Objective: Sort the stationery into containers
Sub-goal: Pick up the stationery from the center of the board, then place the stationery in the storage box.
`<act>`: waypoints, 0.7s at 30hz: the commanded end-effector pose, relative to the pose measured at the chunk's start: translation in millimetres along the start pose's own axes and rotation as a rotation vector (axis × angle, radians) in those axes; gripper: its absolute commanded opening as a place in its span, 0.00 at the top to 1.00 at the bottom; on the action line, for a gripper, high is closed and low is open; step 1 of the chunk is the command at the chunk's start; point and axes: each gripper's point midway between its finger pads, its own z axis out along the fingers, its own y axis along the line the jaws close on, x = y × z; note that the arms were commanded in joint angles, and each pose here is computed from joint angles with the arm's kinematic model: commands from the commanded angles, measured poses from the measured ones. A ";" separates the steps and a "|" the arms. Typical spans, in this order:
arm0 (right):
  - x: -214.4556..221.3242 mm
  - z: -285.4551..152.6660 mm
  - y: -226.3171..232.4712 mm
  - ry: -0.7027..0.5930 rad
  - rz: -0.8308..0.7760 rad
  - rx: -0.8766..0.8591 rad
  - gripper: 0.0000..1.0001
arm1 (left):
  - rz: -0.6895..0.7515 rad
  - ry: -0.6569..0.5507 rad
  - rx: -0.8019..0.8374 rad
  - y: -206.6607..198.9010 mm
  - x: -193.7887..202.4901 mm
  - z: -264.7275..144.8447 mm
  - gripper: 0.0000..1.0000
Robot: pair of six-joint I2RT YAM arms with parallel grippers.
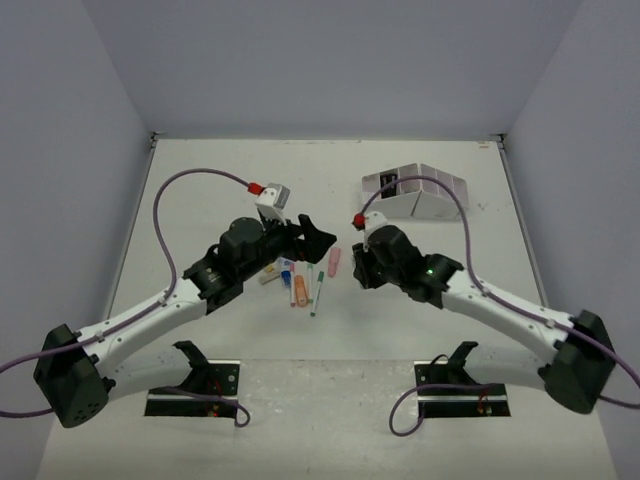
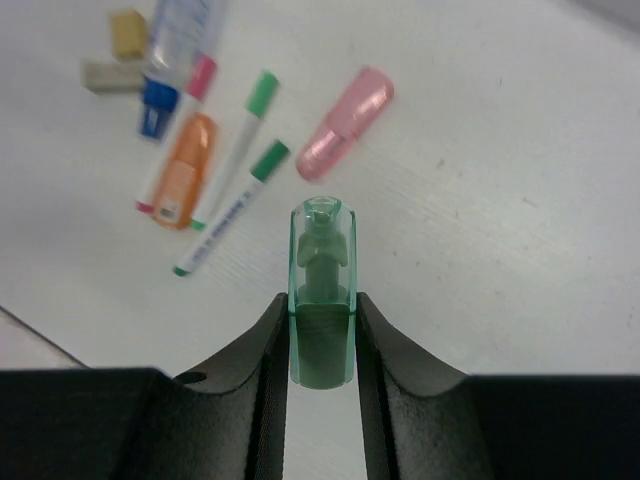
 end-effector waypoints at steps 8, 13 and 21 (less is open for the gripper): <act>-53.7 -71.4 29.3 -0.390 0.040 -0.250 1.00 | -0.142 0.047 0.533 -104.2 7.8 23.5 0.06; -59.8 -85.8 24.7 -0.427 0.048 -0.238 1.00 | -0.135 0.100 0.537 -113.5 21.1 41.2 0.41; -64.2 -94.3 17.0 -0.452 0.053 -0.201 1.00 | -0.135 0.169 0.520 -114.5 38.4 57.9 1.00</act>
